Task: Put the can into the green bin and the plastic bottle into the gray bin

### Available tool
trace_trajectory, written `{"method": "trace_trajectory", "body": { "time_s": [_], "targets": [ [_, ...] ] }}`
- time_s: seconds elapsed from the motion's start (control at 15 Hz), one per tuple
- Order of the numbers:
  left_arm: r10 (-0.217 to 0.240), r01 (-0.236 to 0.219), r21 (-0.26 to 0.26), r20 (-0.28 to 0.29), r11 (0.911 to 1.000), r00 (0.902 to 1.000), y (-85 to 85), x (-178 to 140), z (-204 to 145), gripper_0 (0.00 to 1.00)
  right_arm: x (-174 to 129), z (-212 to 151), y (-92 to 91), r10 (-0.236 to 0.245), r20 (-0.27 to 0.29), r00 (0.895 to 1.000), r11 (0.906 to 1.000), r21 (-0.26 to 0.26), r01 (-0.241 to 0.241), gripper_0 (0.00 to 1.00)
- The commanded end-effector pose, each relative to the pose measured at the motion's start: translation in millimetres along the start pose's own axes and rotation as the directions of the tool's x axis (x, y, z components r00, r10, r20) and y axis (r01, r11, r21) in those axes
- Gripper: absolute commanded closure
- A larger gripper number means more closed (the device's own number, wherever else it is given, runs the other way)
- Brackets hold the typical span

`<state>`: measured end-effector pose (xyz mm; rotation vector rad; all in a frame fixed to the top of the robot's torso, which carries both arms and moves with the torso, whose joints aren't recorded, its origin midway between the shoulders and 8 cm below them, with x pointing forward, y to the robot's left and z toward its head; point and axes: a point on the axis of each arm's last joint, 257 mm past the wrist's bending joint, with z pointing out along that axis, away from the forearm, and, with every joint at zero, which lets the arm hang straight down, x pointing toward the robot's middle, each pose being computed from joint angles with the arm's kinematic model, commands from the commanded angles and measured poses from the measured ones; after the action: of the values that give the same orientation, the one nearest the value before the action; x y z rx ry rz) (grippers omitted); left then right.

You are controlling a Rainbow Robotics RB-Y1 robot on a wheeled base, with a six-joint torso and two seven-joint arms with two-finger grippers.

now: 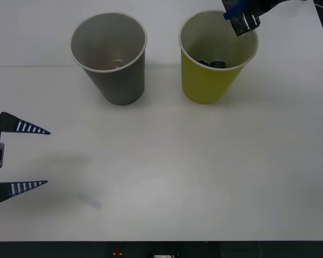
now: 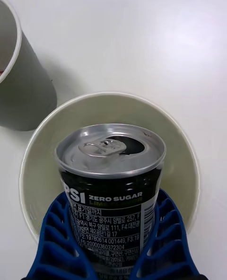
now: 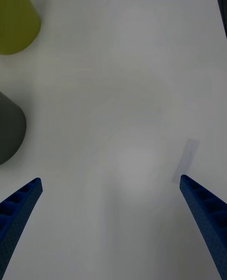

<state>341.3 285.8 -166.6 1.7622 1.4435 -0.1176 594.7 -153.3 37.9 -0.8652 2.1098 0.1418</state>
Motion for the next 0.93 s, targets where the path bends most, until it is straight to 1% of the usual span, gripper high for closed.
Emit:
{"method": "trace_trajectory", "body": {
  "time_s": [0.07, 0.27, 0.33, 0.4, 0.47, 0.93],
  "targets": [
    [0.000, 0.000, 0.000, 0.000, 1.0000, 1.0000, 0.0, 0.0, 0.0, 0.00, 0.2, 11.2, -0.1, 0.000, -0.017, 1.000, 0.9999, 0.017, 0.001, 1.00],
    [0.000, 0.000, 0.000, 0.000, 1.0000, 1.0000, 0.0, 0.0, 0.0, 0.00, 0.5, 15.1, 0.5, -0.006, -0.019, 1.000, 0.9997, 0.023, 0.007, 1.00],
    [0.000, 0.000, 0.000, 0.000, 1.0000, 1.0000, 0.0, 0.0, 0.0, 0.00, 0.5, 15.1, 0.5, -0.006, -0.019, 1.000, 0.9997, 0.023, 0.007, 0.88],
    [0.000, 0.000, 0.000, 0.000, 1.0000, 1.0000, 0.0, 0.0, 0.0, 0.00, -1.2, 14.2, 0.6, -0.008, -0.017, 1.000, 0.9997, 0.024, 0.009, 0.11],
    [0.000, 0.000, 0.000, 0.000, 1.0000, 1.0000, 0.0, 0.0, 0.0, 0.00, -1.0, 14.2, -0.2, -0.008, -0.018, 1.000, 0.9996, 0.026, 0.009, 0.00],
    [0.000, 0.000, 0.000, 0.000, 1.0000, 1.0000, 0.0, 0.0, 0.0, 0.00, -1.6, 14.1, 0.1, -0.010, -0.018, 1.000, 0.9996, 0.027, 0.011, 0.00]
  ]
}}
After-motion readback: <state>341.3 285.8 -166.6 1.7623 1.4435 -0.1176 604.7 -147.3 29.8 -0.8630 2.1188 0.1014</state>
